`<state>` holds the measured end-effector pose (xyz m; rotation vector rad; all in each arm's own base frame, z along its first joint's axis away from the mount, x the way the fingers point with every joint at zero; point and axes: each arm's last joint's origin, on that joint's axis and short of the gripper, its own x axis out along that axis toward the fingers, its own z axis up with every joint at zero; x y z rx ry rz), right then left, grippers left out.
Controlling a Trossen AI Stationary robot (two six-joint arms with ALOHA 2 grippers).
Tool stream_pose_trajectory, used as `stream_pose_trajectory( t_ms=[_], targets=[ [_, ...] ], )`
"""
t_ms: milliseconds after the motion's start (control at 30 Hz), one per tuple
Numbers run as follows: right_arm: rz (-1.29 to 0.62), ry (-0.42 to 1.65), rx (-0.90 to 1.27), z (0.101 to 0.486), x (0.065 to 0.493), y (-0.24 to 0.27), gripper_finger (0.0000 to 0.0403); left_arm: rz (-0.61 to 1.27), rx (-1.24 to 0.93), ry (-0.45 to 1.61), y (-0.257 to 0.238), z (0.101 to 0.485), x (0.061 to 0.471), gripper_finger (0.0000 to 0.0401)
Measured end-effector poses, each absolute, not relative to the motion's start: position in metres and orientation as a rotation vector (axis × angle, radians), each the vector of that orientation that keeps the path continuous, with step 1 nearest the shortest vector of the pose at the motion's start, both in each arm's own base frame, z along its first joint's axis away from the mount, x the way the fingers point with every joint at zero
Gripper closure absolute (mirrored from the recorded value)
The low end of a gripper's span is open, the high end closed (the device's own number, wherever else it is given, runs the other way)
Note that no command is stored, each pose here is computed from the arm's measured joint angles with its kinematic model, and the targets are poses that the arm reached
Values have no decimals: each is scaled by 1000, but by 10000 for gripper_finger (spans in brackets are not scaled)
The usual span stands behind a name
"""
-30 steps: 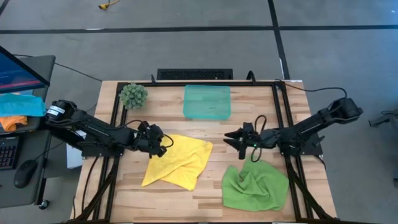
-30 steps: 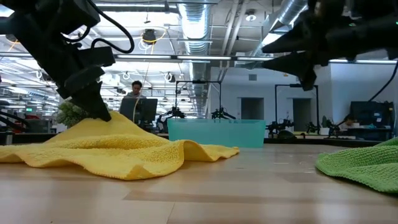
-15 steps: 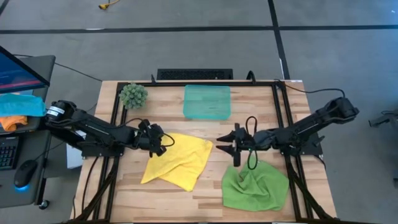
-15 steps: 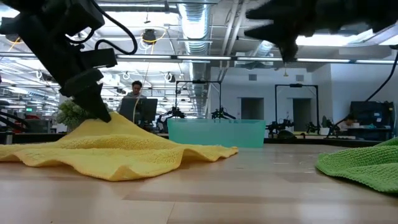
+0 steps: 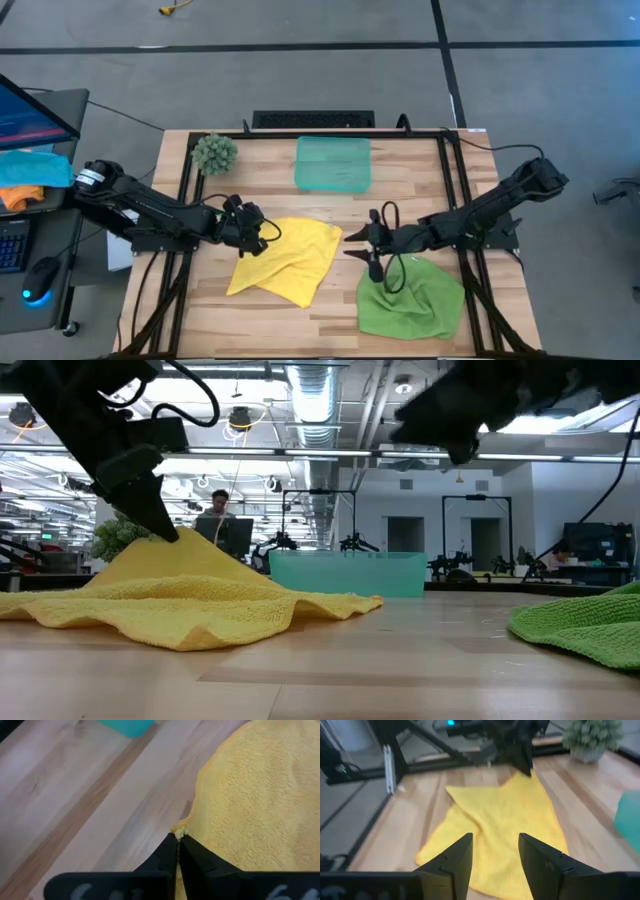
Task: Roll microfiber towels into tight, uniform cylinder then place into a basket
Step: Fold the yellow microfiber cloth
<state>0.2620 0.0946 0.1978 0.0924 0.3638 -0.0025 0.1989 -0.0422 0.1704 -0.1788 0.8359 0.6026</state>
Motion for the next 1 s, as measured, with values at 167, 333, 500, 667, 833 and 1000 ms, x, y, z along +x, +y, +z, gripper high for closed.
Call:
stream_pose_trajectory(
  t_ms=[167,333,500,667,833,1000],
  targets=[
    [-62,429,81,175,275,84,220,612,-149,836,-40,171,199,399],
    [-135,426,154,161,287,69,200,628,-141,845,-35,170,200,399],
    [-202,488,216,144,291,58,164,648,-136,864,-32,169,198,399],
    [-259,527,253,129,295,47,159,650,-138,863,-31,169,198,399],
    [-289,567,248,116,297,40,170,650,-138,862,-31,169,199,399],
    [-317,605,262,104,298,37,180,650,-138,862,-31,170,199,399]
  ],
)
